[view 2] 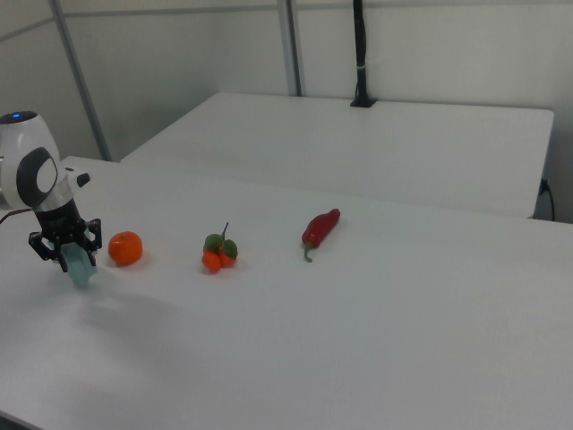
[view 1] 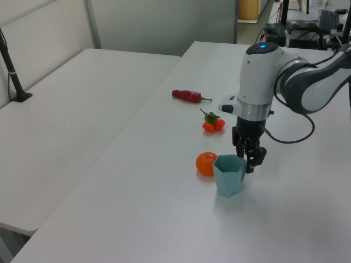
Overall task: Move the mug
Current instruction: 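Lower the gripper onto the mug rim and close it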
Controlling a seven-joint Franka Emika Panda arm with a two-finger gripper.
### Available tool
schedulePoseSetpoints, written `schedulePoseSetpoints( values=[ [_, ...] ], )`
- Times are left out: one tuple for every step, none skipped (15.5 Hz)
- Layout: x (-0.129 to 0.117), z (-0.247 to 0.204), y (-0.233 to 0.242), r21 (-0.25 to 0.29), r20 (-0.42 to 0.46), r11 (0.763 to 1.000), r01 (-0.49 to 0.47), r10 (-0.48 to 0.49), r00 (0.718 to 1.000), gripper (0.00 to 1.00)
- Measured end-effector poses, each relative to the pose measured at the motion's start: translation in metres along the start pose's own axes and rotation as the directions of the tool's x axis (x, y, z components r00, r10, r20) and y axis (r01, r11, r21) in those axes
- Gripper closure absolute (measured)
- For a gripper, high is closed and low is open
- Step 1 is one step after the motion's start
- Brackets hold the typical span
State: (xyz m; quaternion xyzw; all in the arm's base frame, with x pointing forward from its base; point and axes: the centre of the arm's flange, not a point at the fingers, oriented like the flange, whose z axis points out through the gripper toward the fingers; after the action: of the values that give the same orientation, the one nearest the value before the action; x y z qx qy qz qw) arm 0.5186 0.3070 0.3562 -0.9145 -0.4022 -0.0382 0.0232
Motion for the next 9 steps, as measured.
schedulePoseSetpoints(
  values=[
    [0.0000,0.0018,0.0001,0.001,0.002,1.000,0.000,0.000,1.000,0.48],
    [0.0000,0.0039,0.0003,0.001,0.005,1.000,0.002,-0.002,1.000,0.53],
    [0.0000,0.0058,0.0005,-0.001,0.007,1.000,0.005,-0.005,1.000,0.53],
    [0.0000,0.0072,0.0006,-0.002,0.009,1.000,0.007,-0.007,1.000,0.59],
    [0.0001,0.0079,0.0007,-0.002,0.009,1.000,0.008,-0.008,1.000,0.70],
    [0.0005,0.0076,0.0007,-0.003,0.007,1.000,0.008,-0.008,1.000,0.75],
    [0.0006,0.0075,0.0006,-0.003,0.007,1.000,0.008,-0.008,1.000,0.76],
    [0.0006,0.0075,0.0006,-0.003,0.007,1.000,0.008,-0.008,1.000,0.76],
    [0.0006,0.0075,0.0006,-0.003,0.007,1.000,0.008,-0.008,1.000,0.76]
  ],
)
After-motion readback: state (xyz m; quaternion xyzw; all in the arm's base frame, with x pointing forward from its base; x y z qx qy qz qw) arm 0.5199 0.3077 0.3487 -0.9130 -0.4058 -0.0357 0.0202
